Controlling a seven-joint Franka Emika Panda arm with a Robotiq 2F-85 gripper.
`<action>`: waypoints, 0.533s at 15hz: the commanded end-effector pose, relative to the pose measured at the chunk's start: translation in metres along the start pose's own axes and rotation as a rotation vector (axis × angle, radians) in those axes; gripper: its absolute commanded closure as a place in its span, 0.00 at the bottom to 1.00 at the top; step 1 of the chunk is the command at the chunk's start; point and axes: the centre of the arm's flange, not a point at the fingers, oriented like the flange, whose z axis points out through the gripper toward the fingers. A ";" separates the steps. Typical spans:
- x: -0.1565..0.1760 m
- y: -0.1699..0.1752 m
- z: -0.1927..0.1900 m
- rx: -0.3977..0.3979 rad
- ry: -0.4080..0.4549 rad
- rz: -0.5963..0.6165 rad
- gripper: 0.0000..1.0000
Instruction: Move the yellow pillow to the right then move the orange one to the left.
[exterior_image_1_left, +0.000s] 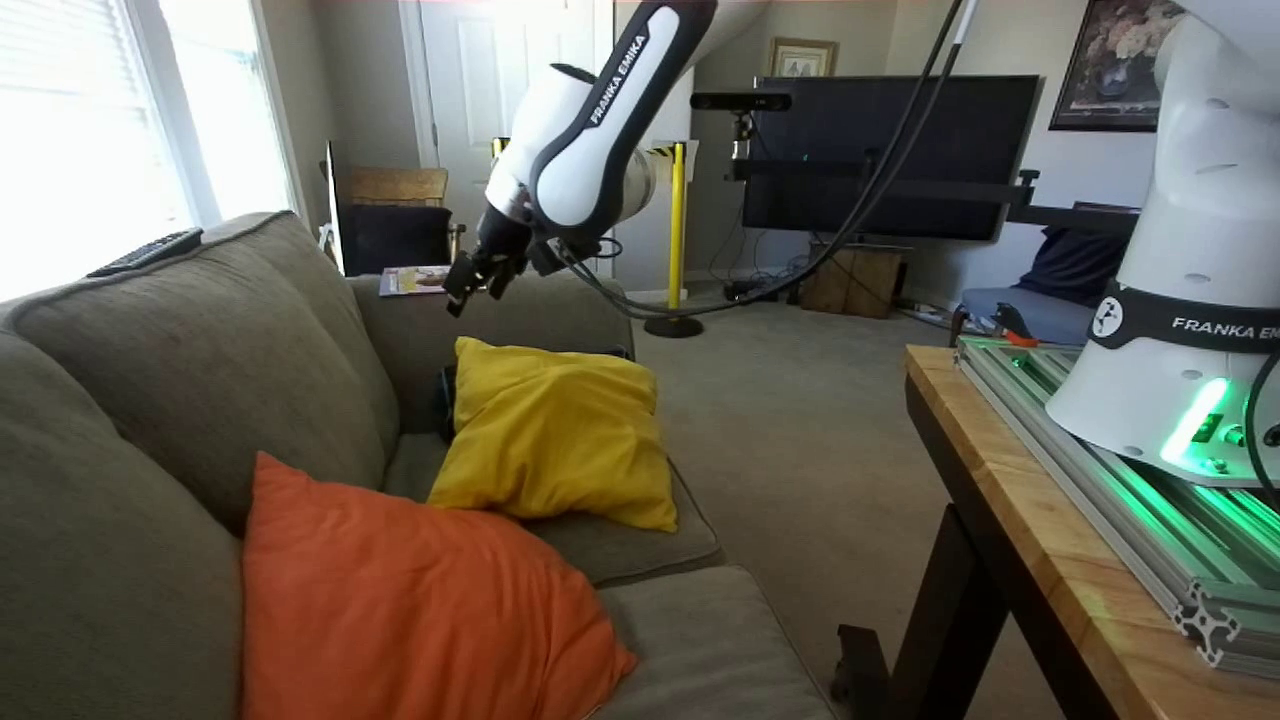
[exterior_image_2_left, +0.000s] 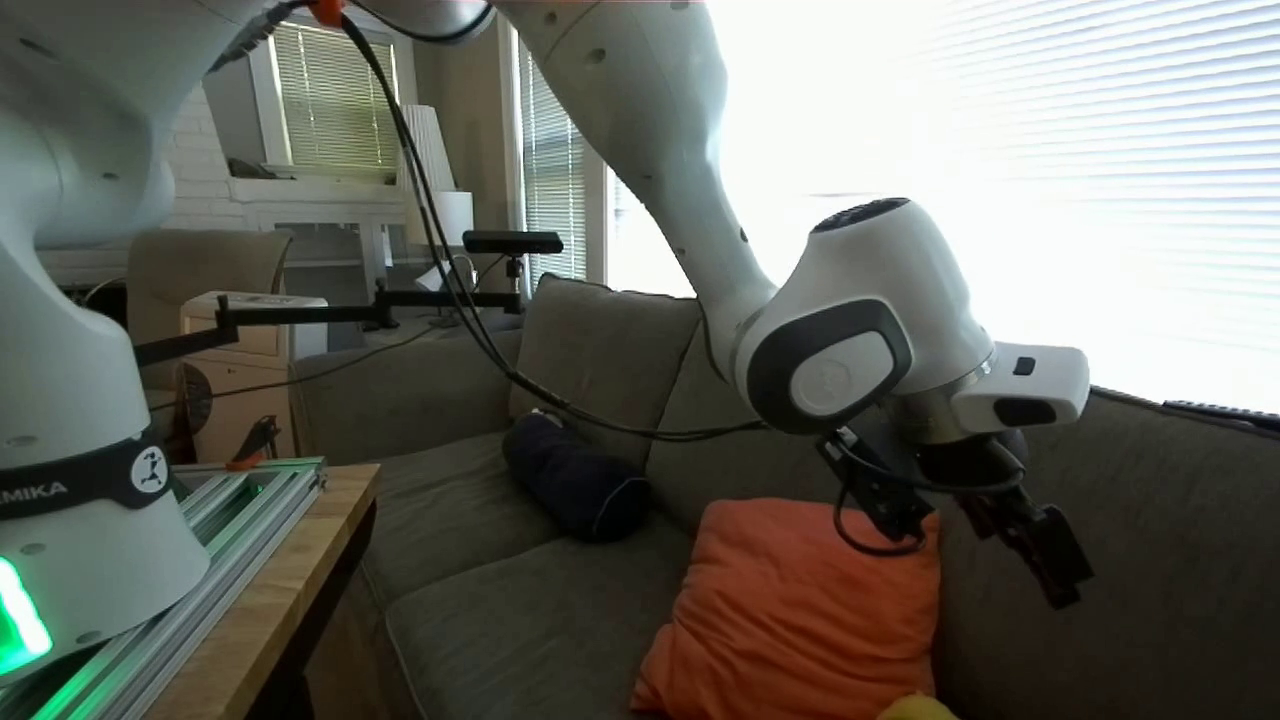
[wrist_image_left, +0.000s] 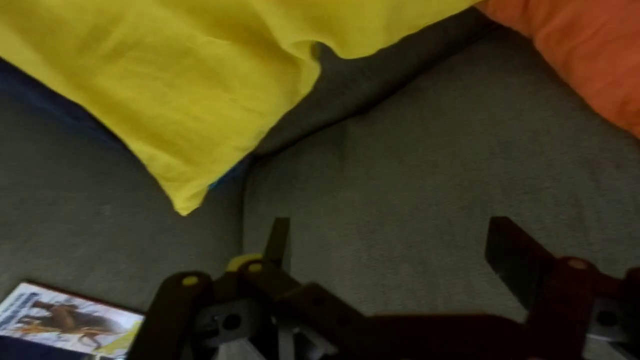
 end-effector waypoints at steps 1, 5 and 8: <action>0.025 -0.028 0.054 0.146 0.006 -0.033 0.00; 0.028 -0.062 0.080 0.282 -0.077 -0.063 0.00; 0.022 -0.078 0.096 0.349 -0.196 -0.123 0.00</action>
